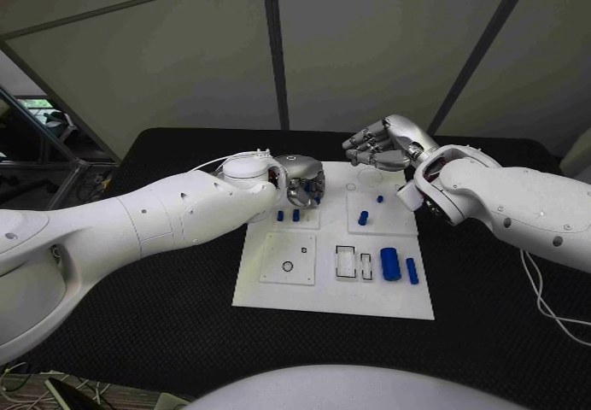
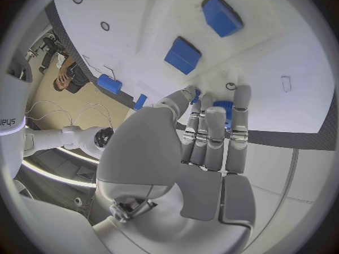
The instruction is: Assemble the parts on the task board
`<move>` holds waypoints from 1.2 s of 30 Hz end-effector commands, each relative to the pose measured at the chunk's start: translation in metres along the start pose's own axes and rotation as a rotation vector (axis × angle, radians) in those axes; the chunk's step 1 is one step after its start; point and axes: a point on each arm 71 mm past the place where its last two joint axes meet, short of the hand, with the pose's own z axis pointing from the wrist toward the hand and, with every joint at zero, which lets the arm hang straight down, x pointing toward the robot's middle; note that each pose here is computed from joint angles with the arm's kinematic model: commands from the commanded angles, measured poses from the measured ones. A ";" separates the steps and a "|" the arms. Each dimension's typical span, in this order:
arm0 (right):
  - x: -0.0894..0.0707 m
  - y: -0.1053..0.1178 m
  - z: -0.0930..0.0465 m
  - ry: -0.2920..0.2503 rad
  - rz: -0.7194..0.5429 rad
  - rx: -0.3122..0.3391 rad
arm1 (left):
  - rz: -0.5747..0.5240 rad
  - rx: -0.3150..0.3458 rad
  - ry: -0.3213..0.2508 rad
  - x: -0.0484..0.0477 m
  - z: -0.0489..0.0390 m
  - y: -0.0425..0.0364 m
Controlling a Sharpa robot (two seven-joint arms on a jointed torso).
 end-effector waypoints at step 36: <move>-0.002 -0.001 0.000 0.010 -0.001 0.003 | -0.093 0.037 -0.072 -0.0171 -0.0148 0.0004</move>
